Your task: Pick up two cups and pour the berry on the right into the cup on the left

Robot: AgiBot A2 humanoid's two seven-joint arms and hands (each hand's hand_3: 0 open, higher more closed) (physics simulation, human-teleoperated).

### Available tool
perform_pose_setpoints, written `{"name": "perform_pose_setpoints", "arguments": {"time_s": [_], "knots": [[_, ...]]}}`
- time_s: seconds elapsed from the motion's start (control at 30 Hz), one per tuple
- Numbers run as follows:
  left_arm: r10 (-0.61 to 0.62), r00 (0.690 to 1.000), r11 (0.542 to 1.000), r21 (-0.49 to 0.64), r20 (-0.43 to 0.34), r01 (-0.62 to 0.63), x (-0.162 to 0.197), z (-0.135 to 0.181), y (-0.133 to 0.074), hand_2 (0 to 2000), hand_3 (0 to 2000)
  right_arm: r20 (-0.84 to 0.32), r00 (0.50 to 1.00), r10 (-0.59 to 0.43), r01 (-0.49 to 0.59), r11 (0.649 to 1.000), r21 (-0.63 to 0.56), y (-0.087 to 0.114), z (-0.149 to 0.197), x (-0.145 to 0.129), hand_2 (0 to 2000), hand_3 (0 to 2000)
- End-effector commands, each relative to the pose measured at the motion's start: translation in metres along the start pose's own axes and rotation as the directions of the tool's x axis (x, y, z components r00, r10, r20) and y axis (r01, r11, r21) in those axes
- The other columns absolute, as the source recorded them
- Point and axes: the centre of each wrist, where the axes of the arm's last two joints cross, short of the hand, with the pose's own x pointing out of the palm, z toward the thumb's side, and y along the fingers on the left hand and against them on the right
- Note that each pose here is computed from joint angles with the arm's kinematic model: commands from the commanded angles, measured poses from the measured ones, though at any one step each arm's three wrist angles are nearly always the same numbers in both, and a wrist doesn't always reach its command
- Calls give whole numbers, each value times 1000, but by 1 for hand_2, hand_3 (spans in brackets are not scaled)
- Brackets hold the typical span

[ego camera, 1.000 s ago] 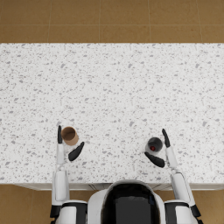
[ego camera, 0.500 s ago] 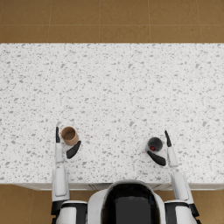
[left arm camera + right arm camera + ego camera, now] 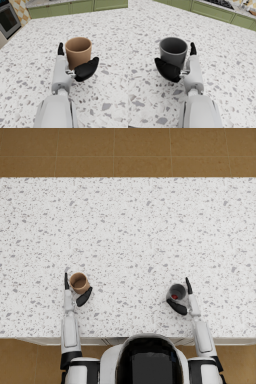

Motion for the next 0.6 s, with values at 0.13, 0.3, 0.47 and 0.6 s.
{"name": "perform_pose_setpoints", "arguments": {"time_s": [0.13,0.3,0.47,0.6], "knots": [[19,1000,1000,-25,14,-19,0,-5,13,0,0,14,1000,-17,17,1000,1,-6,0,0,0,0],[15,1000,1000,-15,21,-15,3,-2,18,0,0,25,999,-29,30,999,-12,-6,3,3,0,0],[3,1000,1000,-26,27,-2,9,-5,22,0,0,38,999,-30,31,999,-35,-9,10,11,0,0],[-40,999,999,-22,25,41,8,-4,21,2000,1280,40,998,40,-38,998,-59,-10,16,8,2000,1280]]}}
